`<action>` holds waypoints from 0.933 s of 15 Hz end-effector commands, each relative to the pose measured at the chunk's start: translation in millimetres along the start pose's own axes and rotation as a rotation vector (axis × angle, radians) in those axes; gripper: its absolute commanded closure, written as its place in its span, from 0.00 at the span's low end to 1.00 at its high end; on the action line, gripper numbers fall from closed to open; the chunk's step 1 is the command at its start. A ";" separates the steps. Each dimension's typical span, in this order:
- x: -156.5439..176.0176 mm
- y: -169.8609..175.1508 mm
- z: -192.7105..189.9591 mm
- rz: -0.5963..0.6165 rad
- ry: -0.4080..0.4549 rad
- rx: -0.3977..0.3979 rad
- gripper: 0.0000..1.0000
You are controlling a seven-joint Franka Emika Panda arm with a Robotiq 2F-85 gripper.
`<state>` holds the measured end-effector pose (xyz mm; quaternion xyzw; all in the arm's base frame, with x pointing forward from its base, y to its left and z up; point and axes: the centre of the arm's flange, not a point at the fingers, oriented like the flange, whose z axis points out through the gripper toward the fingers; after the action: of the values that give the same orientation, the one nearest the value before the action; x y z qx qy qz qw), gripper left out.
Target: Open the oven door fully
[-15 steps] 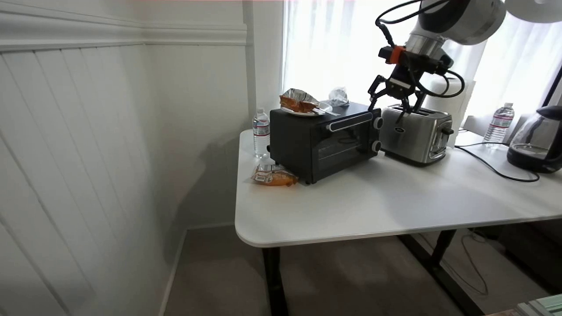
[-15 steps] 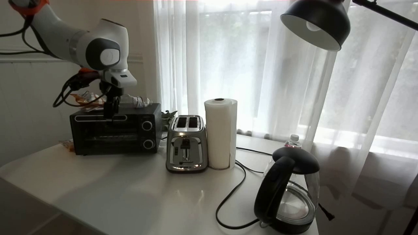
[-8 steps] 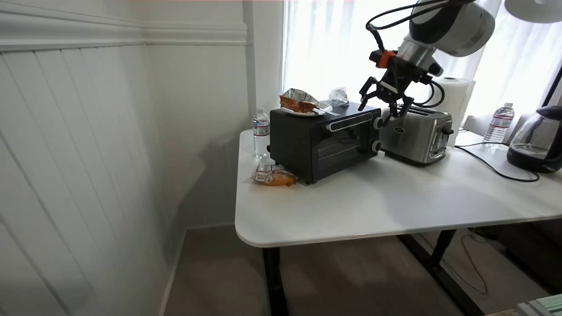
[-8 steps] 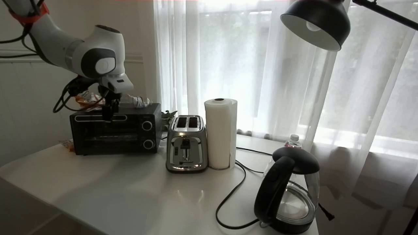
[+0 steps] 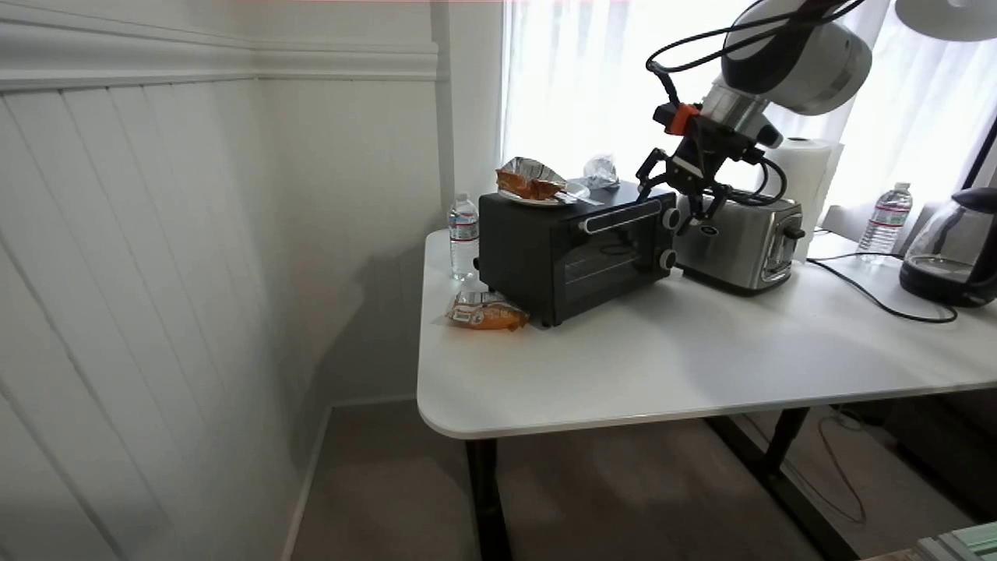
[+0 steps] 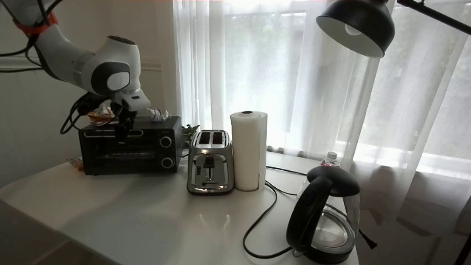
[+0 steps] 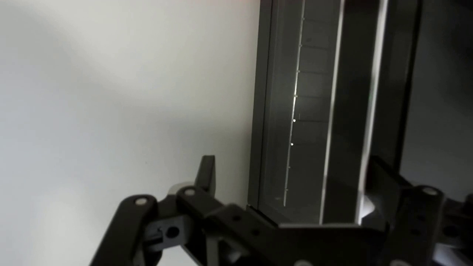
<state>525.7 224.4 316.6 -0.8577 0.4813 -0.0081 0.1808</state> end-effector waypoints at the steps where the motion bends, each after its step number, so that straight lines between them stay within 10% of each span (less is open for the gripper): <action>1: 1.8 10.3 -4.6 -0.014 -0.021 -0.031 0.00; 14: 31.7 64.5 -12.2 -0.010 -0.100 -0.102 0.00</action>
<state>506.8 192.0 303.1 -0.8698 0.4669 0.0444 0.1533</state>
